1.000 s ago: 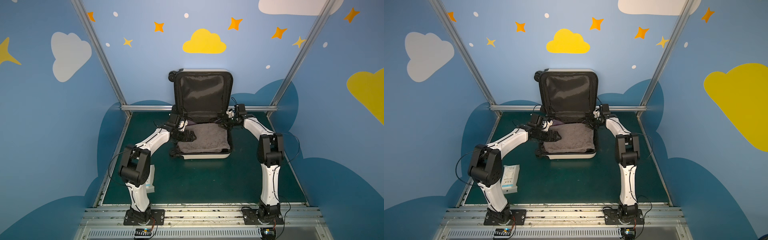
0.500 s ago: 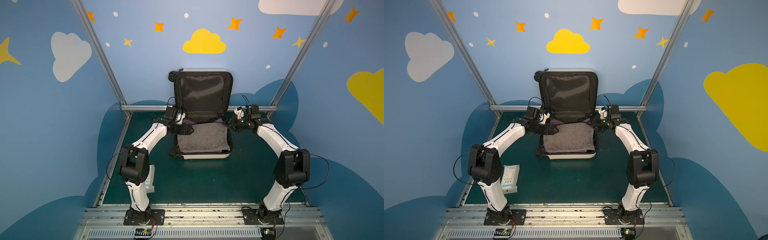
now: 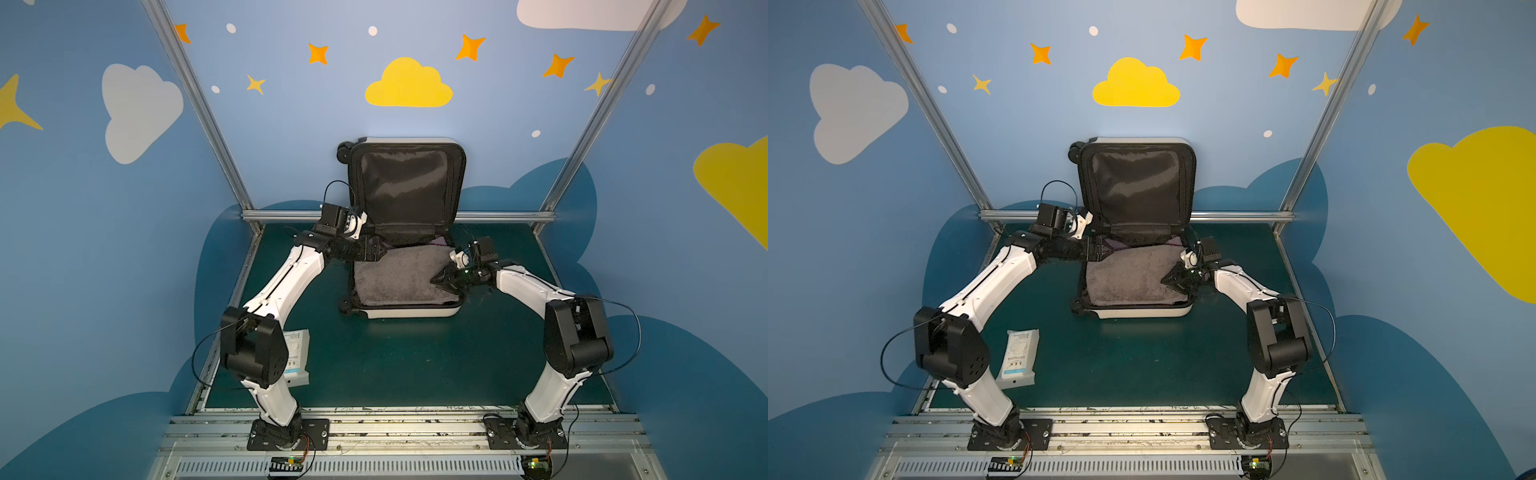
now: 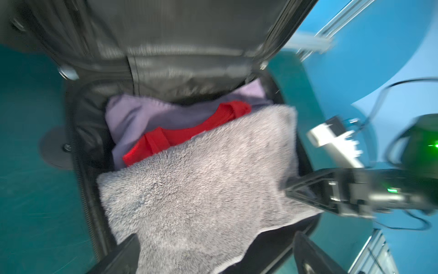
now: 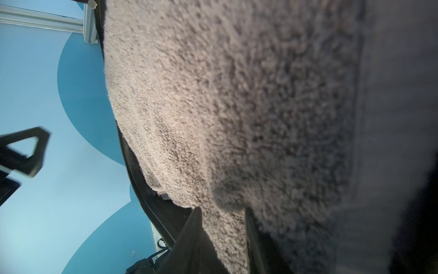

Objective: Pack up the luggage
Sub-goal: 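Tuck the towel's edge with the right gripper while the left draws back, then reach the right gripper to the white cotton packet on the table while the left withdraws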

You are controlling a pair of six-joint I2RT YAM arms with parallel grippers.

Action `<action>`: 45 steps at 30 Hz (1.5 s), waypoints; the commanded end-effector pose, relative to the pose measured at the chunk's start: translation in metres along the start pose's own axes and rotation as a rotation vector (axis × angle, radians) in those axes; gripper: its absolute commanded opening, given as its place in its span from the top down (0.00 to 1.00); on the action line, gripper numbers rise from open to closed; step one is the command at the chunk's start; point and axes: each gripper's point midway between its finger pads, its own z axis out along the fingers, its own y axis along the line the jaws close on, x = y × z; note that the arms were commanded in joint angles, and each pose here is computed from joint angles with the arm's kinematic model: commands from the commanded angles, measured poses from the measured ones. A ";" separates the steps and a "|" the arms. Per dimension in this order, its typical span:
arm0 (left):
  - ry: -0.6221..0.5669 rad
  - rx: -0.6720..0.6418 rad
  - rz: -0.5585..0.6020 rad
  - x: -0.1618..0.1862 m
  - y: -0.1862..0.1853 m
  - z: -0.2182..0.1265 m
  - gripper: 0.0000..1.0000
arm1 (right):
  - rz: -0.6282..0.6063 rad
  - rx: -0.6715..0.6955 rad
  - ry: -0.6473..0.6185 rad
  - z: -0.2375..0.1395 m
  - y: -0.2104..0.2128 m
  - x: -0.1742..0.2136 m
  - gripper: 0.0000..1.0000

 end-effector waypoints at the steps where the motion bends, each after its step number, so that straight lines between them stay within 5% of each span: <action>1: -0.049 -0.014 -0.043 0.000 0.003 -0.030 0.01 | -0.069 -0.022 -0.051 -0.019 0.023 -0.013 0.67; 6: -0.097 -0.071 -0.166 0.019 0.031 -0.065 0.01 | -0.143 -0.029 -0.086 -0.049 0.048 -0.012 0.57; 15: -0.130 -0.335 -0.506 0.094 0.126 -0.117 0.01 | -0.182 0.035 -0.098 -0.078 0.054 0.001 0.15; 24: -0.180 -0.544 -0.816 0.178 0.195 -0.144 0.01 | -0.171 -0.021 -0.026 -0.072 0.064 0.034 0.14; 45: -0.056 -0.629 -0.932 0.273 0.213 -0.122 0.01 | -0.236 -0.169 0.077 -0.062 0.097 0.084 0.15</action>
